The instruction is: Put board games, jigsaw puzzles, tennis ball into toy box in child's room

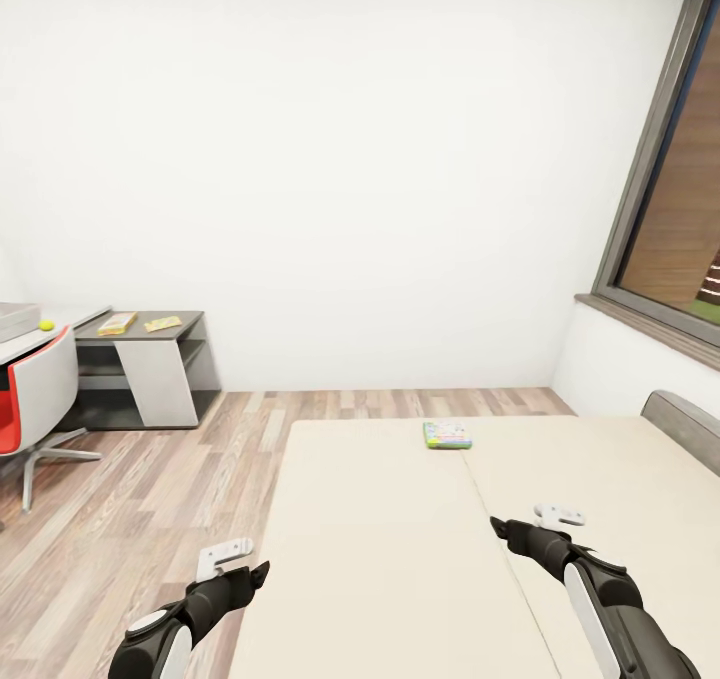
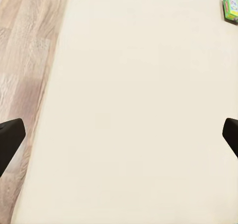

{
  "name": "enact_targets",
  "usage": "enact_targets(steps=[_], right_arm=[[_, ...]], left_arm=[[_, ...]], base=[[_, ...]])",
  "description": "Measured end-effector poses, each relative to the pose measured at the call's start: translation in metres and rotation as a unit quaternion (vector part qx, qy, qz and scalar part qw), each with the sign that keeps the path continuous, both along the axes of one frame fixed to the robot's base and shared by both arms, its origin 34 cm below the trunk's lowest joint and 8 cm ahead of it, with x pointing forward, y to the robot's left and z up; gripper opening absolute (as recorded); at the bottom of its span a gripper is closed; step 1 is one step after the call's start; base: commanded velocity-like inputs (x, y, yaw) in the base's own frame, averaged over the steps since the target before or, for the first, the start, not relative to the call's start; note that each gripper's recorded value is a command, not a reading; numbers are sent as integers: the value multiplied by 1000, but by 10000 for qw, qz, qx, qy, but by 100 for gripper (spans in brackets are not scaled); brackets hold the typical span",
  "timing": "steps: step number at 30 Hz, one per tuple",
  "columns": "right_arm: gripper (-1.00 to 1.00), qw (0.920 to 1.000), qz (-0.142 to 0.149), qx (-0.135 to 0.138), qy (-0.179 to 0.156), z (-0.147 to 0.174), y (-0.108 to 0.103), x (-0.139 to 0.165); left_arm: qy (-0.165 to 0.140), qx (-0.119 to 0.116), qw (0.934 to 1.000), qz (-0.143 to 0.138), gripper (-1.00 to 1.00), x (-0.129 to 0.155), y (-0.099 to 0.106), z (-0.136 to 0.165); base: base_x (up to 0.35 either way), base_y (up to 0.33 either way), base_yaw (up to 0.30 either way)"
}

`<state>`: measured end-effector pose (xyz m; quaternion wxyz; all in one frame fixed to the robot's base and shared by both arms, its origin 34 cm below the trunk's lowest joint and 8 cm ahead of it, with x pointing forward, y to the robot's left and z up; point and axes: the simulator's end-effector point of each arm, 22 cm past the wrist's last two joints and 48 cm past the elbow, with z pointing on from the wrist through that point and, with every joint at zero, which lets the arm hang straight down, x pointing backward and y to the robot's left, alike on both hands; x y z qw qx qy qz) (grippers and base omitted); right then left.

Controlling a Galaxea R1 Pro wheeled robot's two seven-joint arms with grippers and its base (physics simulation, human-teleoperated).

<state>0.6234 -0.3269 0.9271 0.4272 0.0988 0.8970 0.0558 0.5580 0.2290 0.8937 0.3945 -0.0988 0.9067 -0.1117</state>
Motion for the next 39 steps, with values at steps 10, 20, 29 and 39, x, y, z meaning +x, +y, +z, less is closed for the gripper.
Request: enact_targets(steps=[10,20,29,39], right_arm=[[100,10000,0,0,1,0,0,0],[100,10000,0,0,0,0,0,0],[100,10000,3,2,0,0,0,0],[100,10000,4,2,0,0,0,0]], left_arm=[[0,0,10000,-1,100,0,0,0],[2,8,10000,1,100,0,0,0],[1,7,10000,-1,100,0,0,0],[2,10,10000,1,100,0,0,0]], base=[[0,-138,0],[0,-22,0],[0,-215,0],[0,-290,0]])
